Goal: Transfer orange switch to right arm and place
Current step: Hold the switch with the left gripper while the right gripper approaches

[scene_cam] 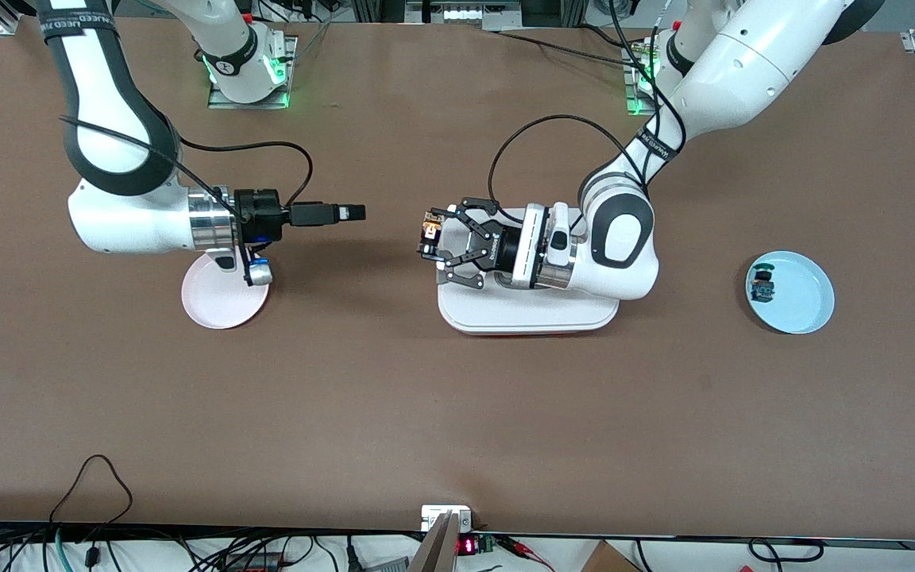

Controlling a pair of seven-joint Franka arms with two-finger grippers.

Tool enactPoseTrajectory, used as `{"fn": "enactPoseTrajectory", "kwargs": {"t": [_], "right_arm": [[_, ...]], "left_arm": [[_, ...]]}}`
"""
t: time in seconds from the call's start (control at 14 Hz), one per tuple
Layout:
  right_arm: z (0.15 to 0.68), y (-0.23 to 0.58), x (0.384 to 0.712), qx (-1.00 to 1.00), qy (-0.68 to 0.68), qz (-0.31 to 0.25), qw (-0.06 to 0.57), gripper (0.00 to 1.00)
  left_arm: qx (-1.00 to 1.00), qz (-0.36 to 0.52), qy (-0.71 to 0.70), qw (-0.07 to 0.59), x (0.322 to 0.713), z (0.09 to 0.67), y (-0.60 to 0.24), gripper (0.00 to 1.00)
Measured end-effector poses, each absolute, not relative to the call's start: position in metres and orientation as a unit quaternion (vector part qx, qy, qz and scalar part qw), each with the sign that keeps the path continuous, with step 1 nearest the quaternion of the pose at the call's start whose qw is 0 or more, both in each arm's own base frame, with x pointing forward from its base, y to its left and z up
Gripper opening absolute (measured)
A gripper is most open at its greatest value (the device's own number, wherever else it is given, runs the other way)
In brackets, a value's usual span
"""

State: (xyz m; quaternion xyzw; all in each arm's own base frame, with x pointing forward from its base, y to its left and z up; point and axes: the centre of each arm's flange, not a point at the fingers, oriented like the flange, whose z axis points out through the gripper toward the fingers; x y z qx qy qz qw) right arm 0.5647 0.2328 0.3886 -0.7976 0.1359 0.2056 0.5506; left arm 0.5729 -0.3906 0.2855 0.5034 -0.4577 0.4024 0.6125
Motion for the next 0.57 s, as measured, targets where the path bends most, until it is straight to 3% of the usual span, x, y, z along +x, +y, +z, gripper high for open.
{"fn": "enactPoseTrajectory", "kwargs": {"t": [0.57], "right_arm": [[0.34, 0.264, 0.546, -0.742, 0.199, 0.166, 0.619, 1.0]], "left_arm": [[0.503, 0.402, -0.458, 0.613, 0.573, 0.286, -0.391, 0.73]]}}
